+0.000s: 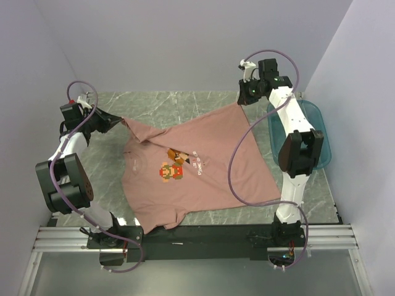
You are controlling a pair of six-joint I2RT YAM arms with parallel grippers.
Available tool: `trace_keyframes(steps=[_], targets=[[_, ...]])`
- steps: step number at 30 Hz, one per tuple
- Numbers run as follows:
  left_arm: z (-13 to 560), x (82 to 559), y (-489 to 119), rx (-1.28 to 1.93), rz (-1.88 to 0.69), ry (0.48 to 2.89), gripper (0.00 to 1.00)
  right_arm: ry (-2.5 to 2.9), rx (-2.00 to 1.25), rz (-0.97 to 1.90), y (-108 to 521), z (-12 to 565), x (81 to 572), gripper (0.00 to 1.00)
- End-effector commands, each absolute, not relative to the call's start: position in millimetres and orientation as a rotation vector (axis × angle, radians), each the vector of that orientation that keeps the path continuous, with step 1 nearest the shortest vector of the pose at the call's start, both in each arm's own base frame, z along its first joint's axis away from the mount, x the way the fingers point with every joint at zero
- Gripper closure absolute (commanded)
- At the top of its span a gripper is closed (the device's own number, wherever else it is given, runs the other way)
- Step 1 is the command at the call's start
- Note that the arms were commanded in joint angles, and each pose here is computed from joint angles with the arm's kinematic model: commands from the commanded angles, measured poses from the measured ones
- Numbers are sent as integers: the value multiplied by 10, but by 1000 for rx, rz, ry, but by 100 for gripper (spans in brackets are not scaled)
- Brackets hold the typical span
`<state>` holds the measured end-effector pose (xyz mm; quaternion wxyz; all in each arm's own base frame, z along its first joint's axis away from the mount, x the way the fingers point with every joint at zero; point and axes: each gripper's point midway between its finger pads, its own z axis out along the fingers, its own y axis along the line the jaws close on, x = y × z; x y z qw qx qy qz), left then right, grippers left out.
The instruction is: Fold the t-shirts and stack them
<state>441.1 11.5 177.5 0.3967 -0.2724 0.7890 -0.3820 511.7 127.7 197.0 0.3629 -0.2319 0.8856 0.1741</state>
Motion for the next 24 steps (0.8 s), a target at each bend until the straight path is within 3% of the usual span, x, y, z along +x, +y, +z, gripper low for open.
trace_keyframes(steps=[1,12,24], targets=[[2112,4410,-8,-561,-1016,1923,100,2147,-625,439,1289,2493,4997,100],[2804,4238,-132,-521,-1021,1819,100,2038,-689,482,1329,3091,4468,100],[4060,3815,-195,-476,-1013,1533,100,1790,-672,377,1200,4308,3790,100]])
